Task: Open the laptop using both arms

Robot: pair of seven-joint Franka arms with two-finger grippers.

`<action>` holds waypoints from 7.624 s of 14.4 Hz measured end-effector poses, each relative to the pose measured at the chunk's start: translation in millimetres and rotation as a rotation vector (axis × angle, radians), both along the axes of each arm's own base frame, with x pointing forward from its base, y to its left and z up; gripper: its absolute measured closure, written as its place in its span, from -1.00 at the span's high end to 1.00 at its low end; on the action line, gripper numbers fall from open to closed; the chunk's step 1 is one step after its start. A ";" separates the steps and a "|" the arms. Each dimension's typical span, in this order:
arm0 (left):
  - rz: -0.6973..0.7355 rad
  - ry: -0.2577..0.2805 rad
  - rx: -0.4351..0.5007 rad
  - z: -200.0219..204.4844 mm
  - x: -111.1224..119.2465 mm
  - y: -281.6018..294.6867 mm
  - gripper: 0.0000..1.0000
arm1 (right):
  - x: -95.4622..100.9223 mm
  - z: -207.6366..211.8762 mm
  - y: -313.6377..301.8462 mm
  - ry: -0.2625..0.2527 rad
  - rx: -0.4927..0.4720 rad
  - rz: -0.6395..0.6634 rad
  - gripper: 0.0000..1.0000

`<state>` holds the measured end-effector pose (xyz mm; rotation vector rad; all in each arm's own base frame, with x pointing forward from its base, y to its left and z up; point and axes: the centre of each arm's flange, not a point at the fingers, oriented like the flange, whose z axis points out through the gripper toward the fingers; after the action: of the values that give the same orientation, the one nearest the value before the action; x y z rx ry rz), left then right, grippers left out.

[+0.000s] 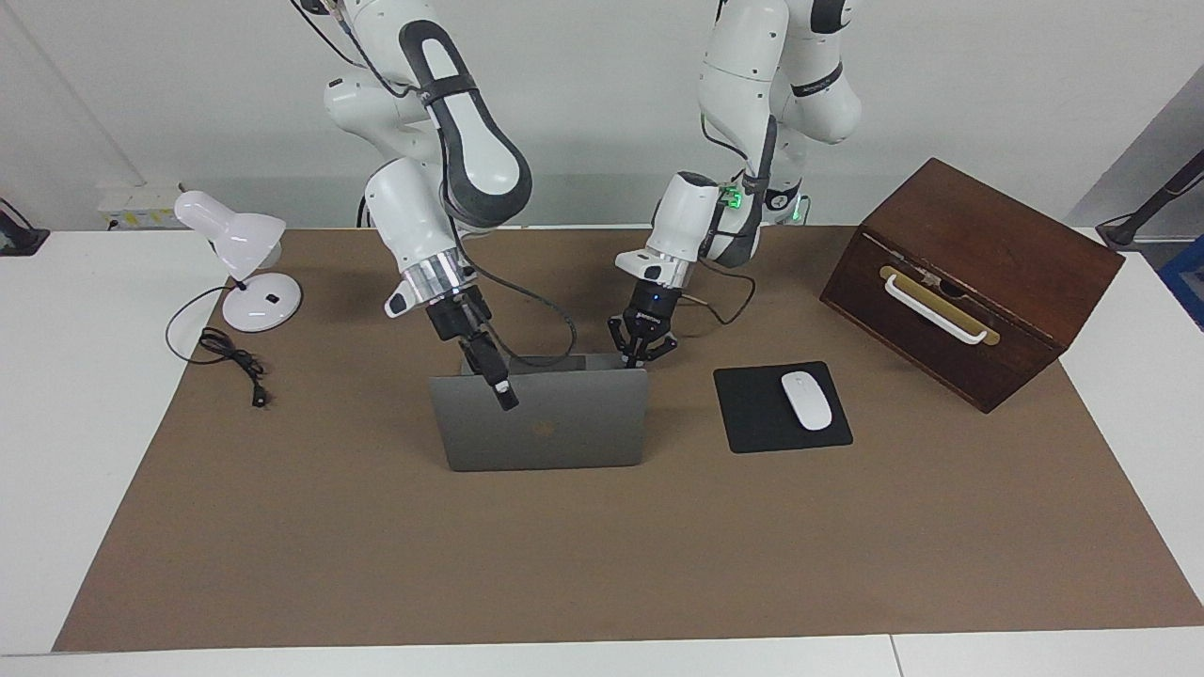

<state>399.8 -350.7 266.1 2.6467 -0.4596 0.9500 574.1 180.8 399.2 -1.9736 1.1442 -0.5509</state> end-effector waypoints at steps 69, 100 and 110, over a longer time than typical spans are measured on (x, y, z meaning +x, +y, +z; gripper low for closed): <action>0.148 0.505 0.313 321.9 95.2 344.6 1.00 | -111.5 274.6 -186.3 0.389 -0.817 0.849 1.00; 0.262 0.692 0.293 360.6 74.7 357.2 1.00 | -54.2 222.9 -226.0 0.488 -0.833 0.838 1.00; 0.262 0.693 0.293 361.1 74.5 357.4 1.00 | -54.3 221.9 -241.4 0.489 -0.830 0.806 1.00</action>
<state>474.3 6.7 627.2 3.1104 -0.0862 -0.0320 519.7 -60.6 621.1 -3.1495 0.2405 -0.0833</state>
